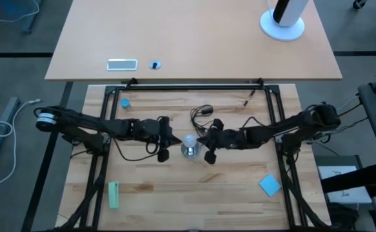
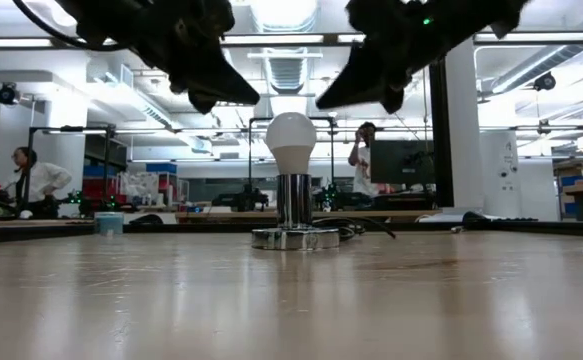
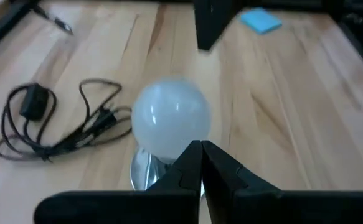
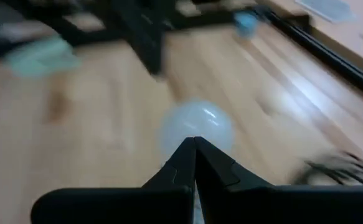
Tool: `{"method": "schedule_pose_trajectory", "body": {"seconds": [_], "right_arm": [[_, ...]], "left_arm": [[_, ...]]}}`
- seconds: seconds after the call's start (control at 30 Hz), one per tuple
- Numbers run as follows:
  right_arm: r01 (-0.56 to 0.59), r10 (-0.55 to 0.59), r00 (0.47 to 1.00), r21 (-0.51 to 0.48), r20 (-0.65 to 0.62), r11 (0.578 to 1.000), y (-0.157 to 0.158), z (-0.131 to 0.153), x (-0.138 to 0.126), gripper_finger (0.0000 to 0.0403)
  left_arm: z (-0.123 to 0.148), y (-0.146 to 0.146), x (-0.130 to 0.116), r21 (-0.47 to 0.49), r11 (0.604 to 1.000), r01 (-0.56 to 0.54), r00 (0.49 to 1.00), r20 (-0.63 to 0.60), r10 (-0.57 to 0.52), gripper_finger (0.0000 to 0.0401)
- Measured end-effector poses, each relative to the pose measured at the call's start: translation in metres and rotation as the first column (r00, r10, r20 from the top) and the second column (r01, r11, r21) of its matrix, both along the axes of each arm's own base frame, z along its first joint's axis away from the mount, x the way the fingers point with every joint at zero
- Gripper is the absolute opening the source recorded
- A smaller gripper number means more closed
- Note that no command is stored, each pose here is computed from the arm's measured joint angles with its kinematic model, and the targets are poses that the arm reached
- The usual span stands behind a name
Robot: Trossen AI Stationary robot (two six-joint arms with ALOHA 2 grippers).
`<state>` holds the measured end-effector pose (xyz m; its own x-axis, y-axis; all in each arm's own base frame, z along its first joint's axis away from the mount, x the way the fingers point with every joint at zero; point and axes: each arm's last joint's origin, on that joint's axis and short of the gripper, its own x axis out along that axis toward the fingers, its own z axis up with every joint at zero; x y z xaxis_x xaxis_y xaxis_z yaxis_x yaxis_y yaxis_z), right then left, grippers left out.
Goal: Screw lightbulb
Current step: Insert the white lightbulb into the metal lamp
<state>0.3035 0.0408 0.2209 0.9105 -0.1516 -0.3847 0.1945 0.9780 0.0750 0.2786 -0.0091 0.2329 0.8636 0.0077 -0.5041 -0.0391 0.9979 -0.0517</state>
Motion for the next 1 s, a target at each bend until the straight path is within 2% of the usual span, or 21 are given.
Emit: {"method": "schedule_pose_trajectory", "body": {"seconds": [0.17, 0.3, 0.67, 0.93, 1.0], "right_arm": [[0.027, -0.028, 0.999, 0.032, 0.043, 0.999, -0.009, -0.025, -0.015, 0.0000], [0.035, -0.041, 0.994, 0.056, 0.104, 0.998, -0.011, -0.031, -0.019, 0.0000], [0.072, -0.077, 0.992, 0.051, 0.100, 0.996, -0.017, -0.032, -0.019, 0.0000], [0.074, -0.078, 0.996, 0.070, 0.054, 0.995, -0.016, -0.051, -0.010, 0.0000], [0.065, -0.071, 0.995, 0.077, 0.076, 0.995, -0.015, -0.052, -0.005, 0.0000]], "left_arm": [[-0.013, 0.000, 0.005, 0.002, 1.000, -0.003, 0.999, -0.047, 0.004, 0.0000], [-0.016, 0.001, 0.009, 0.015, 1.000, -0.013, 0.999, -0.030, 0.014, 0.0000], [-0.015, 0.001, 0.009, 0.030, 0.999, -0.021, 0.999, -0.024, 0.022, 0.0000], [-0.016, 0.001, 0.009, 0.030, 0.999, -0.021, 0.999, -0.025, 0.022, 0.0000], [-0.018, 0.001, 0.010, 0.031, 0.999, -0.021, 0.999, -0.029, 0.022, 0.0000]]}}
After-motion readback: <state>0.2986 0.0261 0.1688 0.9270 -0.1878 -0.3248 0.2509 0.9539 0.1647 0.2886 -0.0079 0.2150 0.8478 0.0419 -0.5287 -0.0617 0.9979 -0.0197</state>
